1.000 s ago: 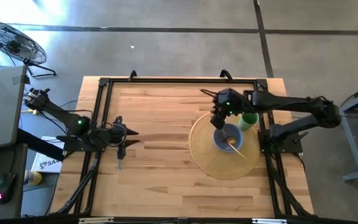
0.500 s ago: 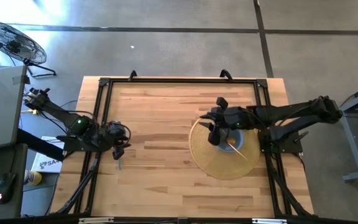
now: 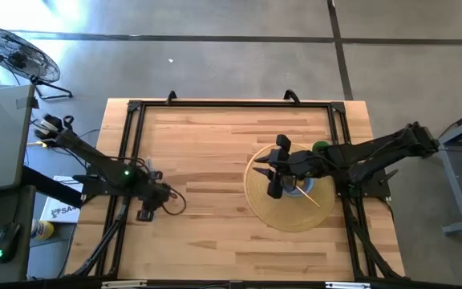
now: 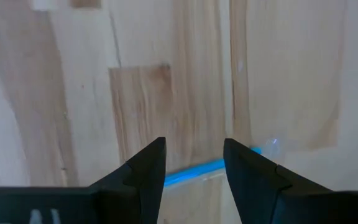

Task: Pick & Place Utensil
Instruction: Put the blue straw into the green cup on the brown placemat

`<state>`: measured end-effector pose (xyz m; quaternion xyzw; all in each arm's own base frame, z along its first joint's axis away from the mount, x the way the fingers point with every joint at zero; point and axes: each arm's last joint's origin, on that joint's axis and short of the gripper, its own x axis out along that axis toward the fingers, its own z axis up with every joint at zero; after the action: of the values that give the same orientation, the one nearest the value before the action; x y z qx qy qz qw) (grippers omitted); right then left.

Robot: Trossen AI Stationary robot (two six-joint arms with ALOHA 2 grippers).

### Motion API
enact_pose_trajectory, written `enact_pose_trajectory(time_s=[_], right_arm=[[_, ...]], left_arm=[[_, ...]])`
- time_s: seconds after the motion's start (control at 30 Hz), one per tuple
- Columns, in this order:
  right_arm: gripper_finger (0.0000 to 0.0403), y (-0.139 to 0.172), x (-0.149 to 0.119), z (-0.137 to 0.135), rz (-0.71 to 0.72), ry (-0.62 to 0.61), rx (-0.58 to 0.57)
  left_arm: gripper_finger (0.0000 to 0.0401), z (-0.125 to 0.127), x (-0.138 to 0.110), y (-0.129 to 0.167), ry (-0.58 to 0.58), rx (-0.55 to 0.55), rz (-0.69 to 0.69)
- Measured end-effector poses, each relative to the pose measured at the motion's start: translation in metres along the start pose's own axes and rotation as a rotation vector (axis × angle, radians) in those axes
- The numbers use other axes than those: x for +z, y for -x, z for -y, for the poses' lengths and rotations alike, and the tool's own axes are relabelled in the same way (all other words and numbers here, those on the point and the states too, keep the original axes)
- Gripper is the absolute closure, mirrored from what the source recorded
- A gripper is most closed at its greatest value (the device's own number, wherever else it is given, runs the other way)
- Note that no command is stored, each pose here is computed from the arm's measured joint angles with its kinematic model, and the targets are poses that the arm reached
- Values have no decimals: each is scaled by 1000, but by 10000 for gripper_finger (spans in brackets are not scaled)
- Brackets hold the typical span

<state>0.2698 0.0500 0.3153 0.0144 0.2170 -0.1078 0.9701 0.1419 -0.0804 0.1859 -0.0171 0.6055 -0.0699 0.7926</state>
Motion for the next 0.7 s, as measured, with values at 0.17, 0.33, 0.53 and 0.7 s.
enact_pose_trajectory(time_s=[0.17,0.33,0.53,0.7], right_arm=[[295,-4,-2,0,-8,2,-19],[295,-4,-1,1,4,1,-62],[295,-4,-1,1,9,1,-89],[295,-4,-1,2,10,1,-95]], left_arm=[[243,3,1,-14,-96,-18,-113],[242,5,1,-28,-127,-42,-213],[242,11,0,-43,-199,-23,-283],[242,25,-3,-47,-286,15,-304]])
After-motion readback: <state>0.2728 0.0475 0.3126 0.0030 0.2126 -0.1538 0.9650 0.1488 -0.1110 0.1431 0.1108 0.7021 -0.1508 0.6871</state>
